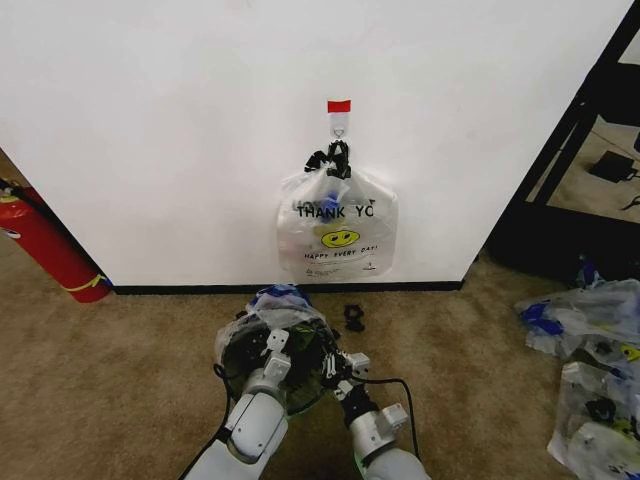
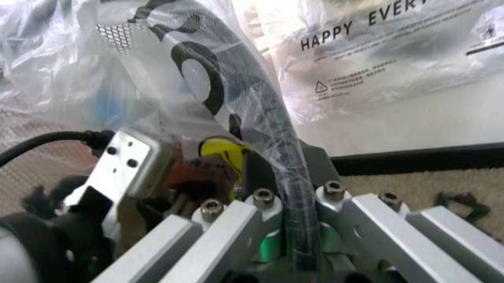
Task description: Pick up the garbage bag from the wall and place it over the trash bin.
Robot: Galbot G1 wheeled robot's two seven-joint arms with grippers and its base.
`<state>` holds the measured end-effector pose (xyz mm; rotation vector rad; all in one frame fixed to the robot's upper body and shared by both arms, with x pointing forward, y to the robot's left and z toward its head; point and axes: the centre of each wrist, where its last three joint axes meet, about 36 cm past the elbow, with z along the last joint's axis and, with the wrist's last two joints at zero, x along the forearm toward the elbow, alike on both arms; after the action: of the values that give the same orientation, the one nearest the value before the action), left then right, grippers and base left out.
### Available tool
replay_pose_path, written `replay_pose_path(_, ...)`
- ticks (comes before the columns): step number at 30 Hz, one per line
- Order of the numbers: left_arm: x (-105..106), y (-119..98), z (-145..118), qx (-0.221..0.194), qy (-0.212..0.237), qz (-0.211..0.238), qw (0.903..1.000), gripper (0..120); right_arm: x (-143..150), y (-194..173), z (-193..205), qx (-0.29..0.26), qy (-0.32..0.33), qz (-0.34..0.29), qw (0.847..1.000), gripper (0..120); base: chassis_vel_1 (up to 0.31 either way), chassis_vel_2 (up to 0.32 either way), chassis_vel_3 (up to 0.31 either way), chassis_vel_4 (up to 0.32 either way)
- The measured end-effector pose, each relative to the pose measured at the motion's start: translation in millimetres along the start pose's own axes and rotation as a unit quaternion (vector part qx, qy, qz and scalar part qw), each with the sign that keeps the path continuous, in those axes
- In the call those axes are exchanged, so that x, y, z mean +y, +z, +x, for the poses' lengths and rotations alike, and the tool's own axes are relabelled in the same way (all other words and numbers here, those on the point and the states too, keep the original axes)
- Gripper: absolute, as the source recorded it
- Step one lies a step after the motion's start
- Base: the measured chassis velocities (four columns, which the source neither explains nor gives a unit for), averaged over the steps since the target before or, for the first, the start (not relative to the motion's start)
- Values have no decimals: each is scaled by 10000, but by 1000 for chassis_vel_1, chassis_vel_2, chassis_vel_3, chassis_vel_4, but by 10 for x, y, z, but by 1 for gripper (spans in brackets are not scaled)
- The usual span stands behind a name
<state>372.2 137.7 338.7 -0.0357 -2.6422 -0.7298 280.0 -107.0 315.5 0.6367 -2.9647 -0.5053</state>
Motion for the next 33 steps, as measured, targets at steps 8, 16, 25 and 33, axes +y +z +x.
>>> replay_pose_path(8,-12,-128,214,-171,219,182,9994,0,-111,115,-44,-43,57,153,9999,0,0,0,0,0)
replay_pose_path(16,-10,-357,356,-320,526,419,9972,0,-115,208,-122,4,111,169,9998,0,0,0,0,0)
replay_pose_path(25,-133,-203,145,12,563,361,9978,0,-95,240,-103,43,82,198,9998,0,0,0,0,0)
replay_pose_path(33,-64,-176,-4,120,326,284,9990,0,-121,251,4,17,-116,503,9987,0,0,0,0,0)
